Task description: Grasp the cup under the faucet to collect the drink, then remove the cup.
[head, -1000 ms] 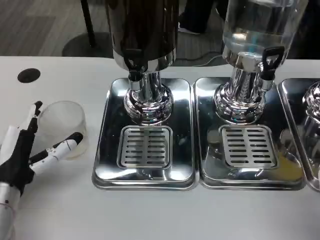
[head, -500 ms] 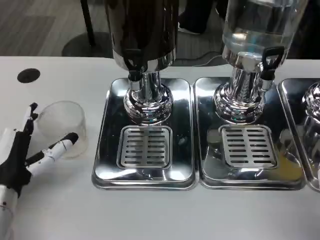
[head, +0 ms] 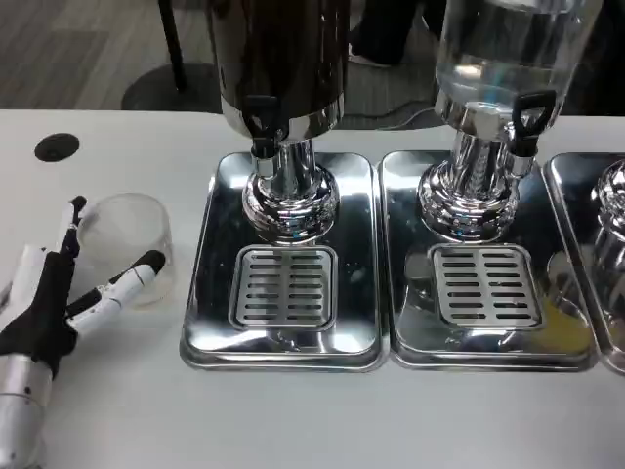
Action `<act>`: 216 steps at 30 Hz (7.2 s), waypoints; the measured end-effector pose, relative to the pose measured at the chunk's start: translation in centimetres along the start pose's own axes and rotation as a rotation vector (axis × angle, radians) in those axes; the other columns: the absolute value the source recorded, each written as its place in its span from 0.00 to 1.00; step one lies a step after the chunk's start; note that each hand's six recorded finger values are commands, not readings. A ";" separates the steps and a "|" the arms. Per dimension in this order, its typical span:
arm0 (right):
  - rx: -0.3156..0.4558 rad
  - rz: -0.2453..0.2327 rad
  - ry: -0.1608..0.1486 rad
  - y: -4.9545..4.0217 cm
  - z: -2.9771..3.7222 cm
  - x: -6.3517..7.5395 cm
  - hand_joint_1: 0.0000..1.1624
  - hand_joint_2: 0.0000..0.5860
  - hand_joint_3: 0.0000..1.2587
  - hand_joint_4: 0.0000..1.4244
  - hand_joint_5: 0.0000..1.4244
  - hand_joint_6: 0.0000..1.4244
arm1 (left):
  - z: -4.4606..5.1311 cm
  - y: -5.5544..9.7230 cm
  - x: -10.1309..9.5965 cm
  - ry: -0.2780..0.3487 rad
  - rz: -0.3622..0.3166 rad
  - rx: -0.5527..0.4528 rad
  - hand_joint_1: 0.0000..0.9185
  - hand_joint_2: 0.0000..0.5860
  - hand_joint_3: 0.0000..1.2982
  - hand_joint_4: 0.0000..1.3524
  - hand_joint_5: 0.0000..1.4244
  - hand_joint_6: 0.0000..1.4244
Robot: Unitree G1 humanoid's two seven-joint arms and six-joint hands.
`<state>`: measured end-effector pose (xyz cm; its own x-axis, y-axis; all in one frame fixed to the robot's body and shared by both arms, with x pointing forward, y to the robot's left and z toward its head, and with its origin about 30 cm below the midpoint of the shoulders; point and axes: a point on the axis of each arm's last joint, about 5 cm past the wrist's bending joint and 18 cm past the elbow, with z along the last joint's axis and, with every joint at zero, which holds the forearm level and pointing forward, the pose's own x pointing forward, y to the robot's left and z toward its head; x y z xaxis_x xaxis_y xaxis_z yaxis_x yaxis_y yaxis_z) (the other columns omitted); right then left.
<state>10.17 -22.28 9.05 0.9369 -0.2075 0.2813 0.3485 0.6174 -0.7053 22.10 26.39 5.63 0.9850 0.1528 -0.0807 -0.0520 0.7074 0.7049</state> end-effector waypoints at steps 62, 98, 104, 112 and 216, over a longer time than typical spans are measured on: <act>0.010 -0.011 0.008 -0.28 -0.19 -0.9 0.51 1.00 0.32 0.19 0.12 0.08 | 1.56 -0.4 -0.3 -0.106 0.080 -0.027 0.29 0.31 0.27 0.36 0.17 0.06; 0.026 -0.023 0.009 -0.28 -0.15 -0.9 0.52 1.00 0.32 0.19 0.12 0.09 | 4.18 -3.7 -1.2 -0.255 -0.053 0.029 0.30 0.31 0.27 0.37 0.17 0.06; 0.029 -0.025 0.010 -0.26 -0.14 -0.9 0.52 1.00 0.32 0.19 0.12 0.09 | 4.29 -4.0 -1.3 -0.253 -0.055 0.015 0.30 0.31 0.27 0.37 0.17 0.06; 0.033 -0.028 0.008 -0.23 -0.10 -0.8 0.52 1.00 0.32 0.19 0.12 0.09 | 4.68 -4.0 -0.5 -0.225 -0.043 0.007 0.28 0.32 0.27 0.36 0.17 0.07; 0.062 -0.050 0.009 -0.52 -0.05 -1.5 0.53 1.00 0.32 0.20 0.13 0.10 | 12.93 0.6 -2.4 -0.477 -0.044 -0.066 0.06 0.08 0.13 0.18 0.13 0.00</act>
<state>8.62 -22.34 8.97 0.9188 -0.2458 0.3088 0.3925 0.6521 -0.6486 21.84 17.49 15.33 0.9513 -0.2008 0.2337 -0.0036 0.7510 0.6602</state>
